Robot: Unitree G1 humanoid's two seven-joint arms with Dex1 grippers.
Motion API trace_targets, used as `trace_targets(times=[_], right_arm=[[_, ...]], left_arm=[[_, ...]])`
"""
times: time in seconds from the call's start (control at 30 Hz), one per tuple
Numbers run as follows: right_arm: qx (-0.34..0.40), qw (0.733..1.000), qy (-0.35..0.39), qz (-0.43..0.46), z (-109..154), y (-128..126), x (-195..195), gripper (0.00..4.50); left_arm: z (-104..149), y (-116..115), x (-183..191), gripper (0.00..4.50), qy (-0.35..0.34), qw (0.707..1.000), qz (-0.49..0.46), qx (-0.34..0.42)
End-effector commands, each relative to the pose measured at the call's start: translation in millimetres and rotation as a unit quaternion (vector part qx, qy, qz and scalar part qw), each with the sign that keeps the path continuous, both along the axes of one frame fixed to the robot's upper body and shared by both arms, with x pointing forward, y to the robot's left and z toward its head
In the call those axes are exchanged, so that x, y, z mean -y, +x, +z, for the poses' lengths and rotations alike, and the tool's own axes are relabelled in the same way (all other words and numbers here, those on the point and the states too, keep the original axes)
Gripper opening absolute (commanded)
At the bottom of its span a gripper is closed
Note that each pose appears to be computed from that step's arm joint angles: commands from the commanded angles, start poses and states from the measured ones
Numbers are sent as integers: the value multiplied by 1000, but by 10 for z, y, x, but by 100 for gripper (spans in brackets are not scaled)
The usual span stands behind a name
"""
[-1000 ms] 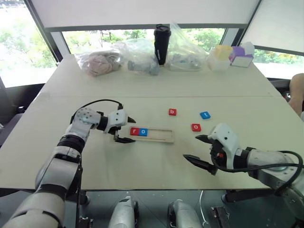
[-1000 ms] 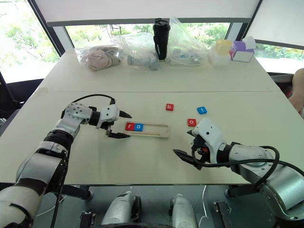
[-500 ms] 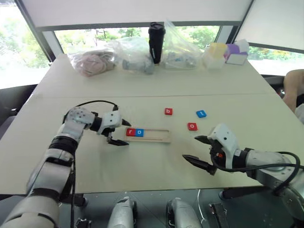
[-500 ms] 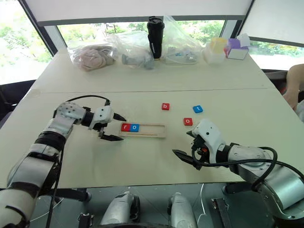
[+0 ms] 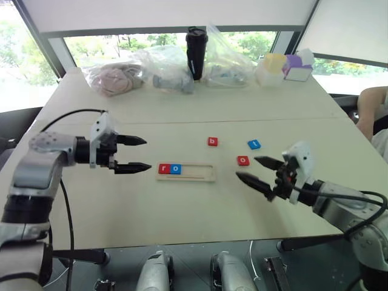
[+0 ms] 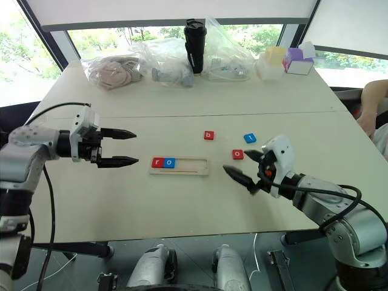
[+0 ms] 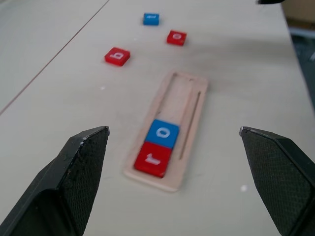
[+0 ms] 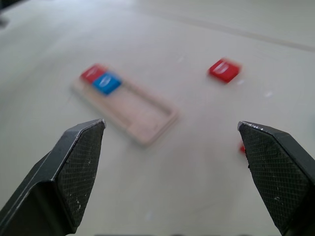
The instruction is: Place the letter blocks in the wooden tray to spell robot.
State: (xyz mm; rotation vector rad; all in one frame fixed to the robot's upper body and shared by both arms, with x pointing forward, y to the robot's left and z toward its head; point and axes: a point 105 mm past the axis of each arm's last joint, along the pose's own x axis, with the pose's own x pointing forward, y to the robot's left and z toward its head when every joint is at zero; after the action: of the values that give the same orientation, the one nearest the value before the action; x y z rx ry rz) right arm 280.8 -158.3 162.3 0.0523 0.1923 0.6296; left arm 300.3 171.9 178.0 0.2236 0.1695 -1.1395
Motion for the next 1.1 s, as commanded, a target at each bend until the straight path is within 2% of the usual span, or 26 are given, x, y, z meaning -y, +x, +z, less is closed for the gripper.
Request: trace_targets(times=[0.03, 0.1, 0.23, 0.4, 0.57, 0.87, 1.1], right_arm=[[6, 999, 6, -46, 68, 156, -98, 450], [-4, 998, 30, -59, 113, 313, -270, 450], [-37, 994, 41, -92, 106, 622, -465, 450], [-56, 993, 21, -100, 51, 926, -649, 450], [-78, 986, -18, -146, -142, 1253, -636, 450], [-122, 980, 3, -157, -343, 1450, -884, 450], [-135, 980, -34, -141, -471, 1409, -1137, 450]], left_arm=[[96, -122, 78, 446, -12, 998, 54, 25], [33, -238, 130, 446, -2, 998, 58, 19], [-22, -322, 110, 446, 19, 997, 71, 12], [-40, -283, -82, 446, 44, 994, 100, 13], [70, -282, -411, 446, 65, 990, 128, 5], [18, -279, -327, 446, 59, 990, 126, 6], [-23, -318, -279, 446, 57, 991, 124, 1]])
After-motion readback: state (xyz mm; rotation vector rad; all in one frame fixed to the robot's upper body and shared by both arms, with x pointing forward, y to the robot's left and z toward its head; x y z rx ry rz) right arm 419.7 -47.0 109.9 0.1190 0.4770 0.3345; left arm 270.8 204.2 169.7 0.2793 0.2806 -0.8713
